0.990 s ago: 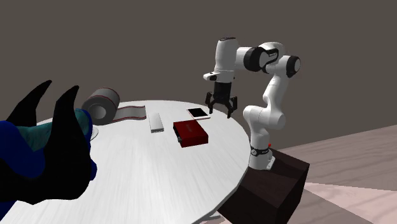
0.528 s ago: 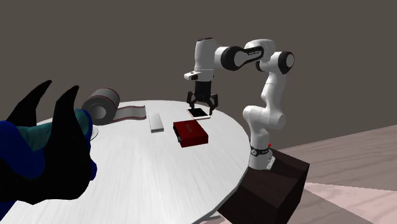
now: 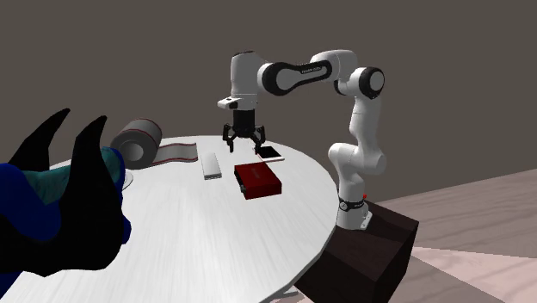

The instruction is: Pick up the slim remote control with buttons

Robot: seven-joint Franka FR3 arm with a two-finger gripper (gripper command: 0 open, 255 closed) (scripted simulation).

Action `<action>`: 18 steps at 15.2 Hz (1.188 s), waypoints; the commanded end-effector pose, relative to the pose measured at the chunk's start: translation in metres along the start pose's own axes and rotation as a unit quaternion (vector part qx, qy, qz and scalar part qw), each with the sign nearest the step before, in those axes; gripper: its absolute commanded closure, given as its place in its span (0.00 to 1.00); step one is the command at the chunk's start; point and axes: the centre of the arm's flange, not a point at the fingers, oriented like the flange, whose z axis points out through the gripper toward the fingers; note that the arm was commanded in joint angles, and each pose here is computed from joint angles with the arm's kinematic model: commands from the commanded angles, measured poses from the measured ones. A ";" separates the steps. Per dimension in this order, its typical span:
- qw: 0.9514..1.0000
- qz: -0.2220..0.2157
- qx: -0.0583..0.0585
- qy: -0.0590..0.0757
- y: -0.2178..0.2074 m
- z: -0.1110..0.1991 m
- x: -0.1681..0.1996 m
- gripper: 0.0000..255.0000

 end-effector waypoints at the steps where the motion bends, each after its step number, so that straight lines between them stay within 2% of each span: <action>1: 1.000 -0.031 0.001 -0.002 0.026 0.001 0.004 0.00; 5: 0.996 -0.086 0.004 -0.005 0.078 0.003 0.018 0.00; 9: 0.991 -0.136 0.007 -0.007 0.124 0.005 0.035 0.00; 18: 0.991 -0.136 0.007 -0.007 0.122 0.045 0.034 0.00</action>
